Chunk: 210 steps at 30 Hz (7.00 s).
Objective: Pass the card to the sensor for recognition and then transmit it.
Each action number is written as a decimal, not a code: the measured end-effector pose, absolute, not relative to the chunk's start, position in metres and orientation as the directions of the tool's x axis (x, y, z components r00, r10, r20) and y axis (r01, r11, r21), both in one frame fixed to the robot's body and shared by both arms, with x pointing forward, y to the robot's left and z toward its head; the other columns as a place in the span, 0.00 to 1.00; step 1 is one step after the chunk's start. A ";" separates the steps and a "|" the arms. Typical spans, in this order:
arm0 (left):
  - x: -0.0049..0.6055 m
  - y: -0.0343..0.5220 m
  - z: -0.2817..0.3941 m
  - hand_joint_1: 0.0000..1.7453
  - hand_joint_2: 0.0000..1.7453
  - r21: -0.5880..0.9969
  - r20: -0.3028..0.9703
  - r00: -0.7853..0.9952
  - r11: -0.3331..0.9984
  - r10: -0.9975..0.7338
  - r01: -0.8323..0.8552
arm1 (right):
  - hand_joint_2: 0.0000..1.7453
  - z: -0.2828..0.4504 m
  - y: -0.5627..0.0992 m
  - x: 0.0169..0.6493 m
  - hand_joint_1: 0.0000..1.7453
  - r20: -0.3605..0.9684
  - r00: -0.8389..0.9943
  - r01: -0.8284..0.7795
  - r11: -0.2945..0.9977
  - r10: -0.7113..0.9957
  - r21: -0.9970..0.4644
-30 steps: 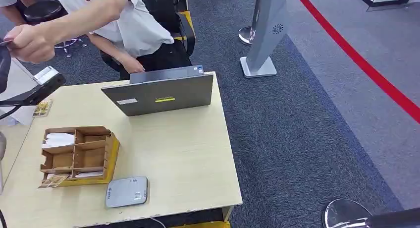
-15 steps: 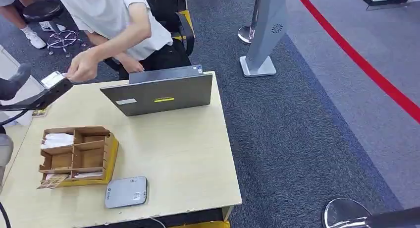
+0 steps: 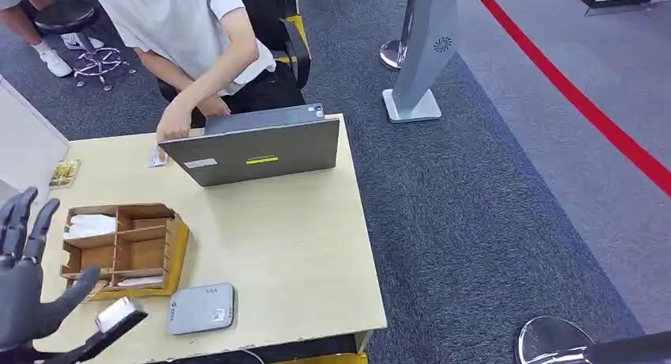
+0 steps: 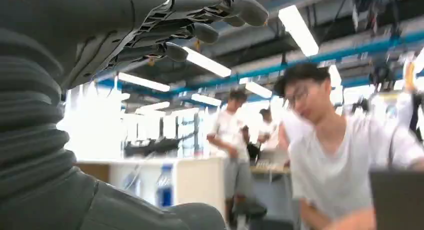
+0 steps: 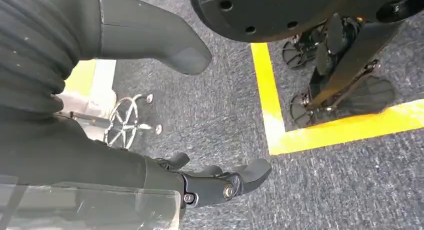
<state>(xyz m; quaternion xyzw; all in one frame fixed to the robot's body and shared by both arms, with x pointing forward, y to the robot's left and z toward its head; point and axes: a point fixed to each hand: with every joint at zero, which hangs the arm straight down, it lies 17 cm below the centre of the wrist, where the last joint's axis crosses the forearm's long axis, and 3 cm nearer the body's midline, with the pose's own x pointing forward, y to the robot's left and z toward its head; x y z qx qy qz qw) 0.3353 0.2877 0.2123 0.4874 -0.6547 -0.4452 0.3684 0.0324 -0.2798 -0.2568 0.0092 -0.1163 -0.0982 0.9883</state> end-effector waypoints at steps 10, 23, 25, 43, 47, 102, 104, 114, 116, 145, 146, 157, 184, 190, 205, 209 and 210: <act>0.282 0.324 0.138 0.00 1.00 0.984 0.132 -0.055 0.137 -0.990 -0.110 | 1.00 -0.254 -0.283 0.034 0.00 0.250 0.954 0.161 0.986 -0.167 0.045; 0.291 0.381 0.101 0.00 1.00 0.986 0.098 0.150 0.075 -0.984 -0.149 | 1.00 -0.254 -0.286 0.031 0.00 0.235 0.964 0.120 0.992 -0.124 0.033; 0.296 0.388 0.100 0.00 1.00 0.983 0.085 0.162 0.057 -0.983 -0.173 | 1.00 -0.254 -0.286 0.030 0.00 0.232 0.965 0.118 0.992 -0.122 0.032; 0.354 0.372 0.091 0.00 1.00 0.975 0.073 0.188 0.030 -0.979 -0.221 | 1.00 -0.253 -0.282 0.033 0.00 0.235 0.971 0.040 0.998 -0.047 0.038; 0.371 0.358 0.088 0.00 1.00 0.979 0.064 0.170 0.028 -0.983 -0.204 | 1.00 -0.253 -0.282 0.035 0.00 0.238 0.970 0.037 0.999 -0.045 0.039; 0.372 0.385 0.086 0.00 1.00 0.991 0.041 0.286 0.003 -0.957 -0.132 | 1.00 -0.252 -0.286 0.032 0.00 0.232 0.971 0.057 0.998 -0.064 0.036; 0.374 0.385 0.087 0.00 1.00 0.991 0.041 0.286 0.003 -0.957 -0.131 | 1.00 -0.252 -0.286 0.032 0.00 0.232 0.971 0.056 0.998 -0.063 0.035; 0.379 0.386 0.087 0.00 1.00 0.992 0.056 0.304 0.018 -0.951 -0.127 | 1.00 -0.253 -0.287 0.030 0.00 0.221 0.973 0.057 0.998 -0.062 0.028; 0.378 0.387 0.083 0.00 1.00 0.993 0.057 0.309 0.022 -0.949 -0.115 | 1.00 -0.253 -0.287 0.030 0.00 0.218 0.974 0.057 0.998 -0.062 0.027; 0.375 0.384 0.061 0.00 1.00 0.998 0.053 0.314 0.045 -0.948 -0.032 | 1.00 -0.252 -0.287 0.035 0.00 0.229 0.971 0.058 0.998 -0.064 0.032; 0.375 0.382 0.060 0.00 1.00 0.999 0.052 0.310 0.045 -0.949 -0.030 | 1.00 -0.252 -0.288 0.034 0.00 0.229 0.971 0.059 0.998 -0.064 0.032; 0.378 0.377 0.058 0.00 1.00 0.999 0.047 0.294 0.042 -0.955 -0.024 | 1.00 -0.252 -0.286 0.035 0.00 0.231 0.971 0.058 0.997 -0.066 0.040; 0.374 0.380 0.045 1.00 1.00 0.995 0.077 0.313 0.091 -0.947 0.031 | 1.00 -0.245 -0.298 0.038 0.00 0.267 0.959 0.084 0.996 -0.092 0.041; 0.376 0.379 0.049 1.00 1.00 0.991 0.089 0.309 0.115 -0.947 0.067 | 1.00 -0.245 -0.304 0.034 0.00 0.255 0.963 0.085 0.996 -0.088 0.024; 0.411 0.294 0.210 1.00 1.00 0.996 0.024 -0.059 0.029 -0.998 -0.084 | 1.00 -0.247 -0.306 0.033 0.00 0.256 0.958 0.130 0.991 -0.128 0.006; 0.423 0.278 0.257 1.00 1.00 0.992 0.041 -0.180 0.061 -0.983 -0.111 | 1.00 -0.247 -0.302 0.033 0.00 0.252 0.958 0.131 0.991 -0.133 0.028; 0.427 0.280 0.270 1.00 1.00 0.989 0.031 -0.184 0.057 -0.983 -0.133 | 1.00 -0.247 -0.301 0.032 0.00 0.250 0.959 0.129 0.991 -0.132 0.030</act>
